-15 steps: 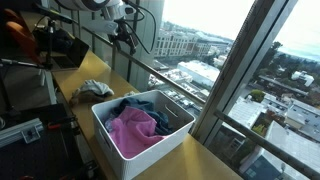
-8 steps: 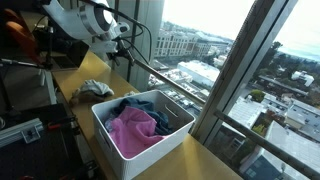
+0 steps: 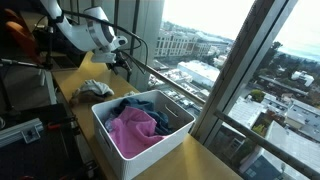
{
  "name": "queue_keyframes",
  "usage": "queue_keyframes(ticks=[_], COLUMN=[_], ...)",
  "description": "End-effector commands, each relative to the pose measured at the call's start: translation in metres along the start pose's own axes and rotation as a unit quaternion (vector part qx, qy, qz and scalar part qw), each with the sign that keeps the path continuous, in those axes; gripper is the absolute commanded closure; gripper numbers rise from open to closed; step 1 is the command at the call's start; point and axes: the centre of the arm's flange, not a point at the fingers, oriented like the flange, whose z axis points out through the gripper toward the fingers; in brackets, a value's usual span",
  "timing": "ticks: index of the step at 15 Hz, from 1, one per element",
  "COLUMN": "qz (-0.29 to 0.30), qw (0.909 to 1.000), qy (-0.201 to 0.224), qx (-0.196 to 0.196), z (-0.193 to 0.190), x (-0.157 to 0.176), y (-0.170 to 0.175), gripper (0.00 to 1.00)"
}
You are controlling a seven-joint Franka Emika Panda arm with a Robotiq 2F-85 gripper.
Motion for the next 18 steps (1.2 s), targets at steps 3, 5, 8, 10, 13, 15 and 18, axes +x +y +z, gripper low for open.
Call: queue_keyframes(ticks=[3, 5, 8, 10, 13, 15, 18], qz=[0.016, 0.024, 0.041, 0.064, 0.114, 0.148, 0.192], qw=[0.999, 0.9981, 0.9964, 0.9938, 0.984, 0.9743, 0.9585], qy=[-0.035, -0.049, -0.069, -0.09, -0.132, -0.154, -0.184], qx=[-0.024, -0.029, -0.028, -0.008, 0.039, 0.07, 0.102], z=[0.067, 0.09, 0.123, 0.142, 0.158, 0.16, 0.161], x=[0.033, 0.036, 0.037, 0.038, 0.038, 0.031, 0.002], y=[0.011, 0.018, 0.027, 0.035, 0.051, 0.065, 0.088], gripper=[0.0, 0.0, 0.0, 0.0, 0.0, 0.0, 0.0])
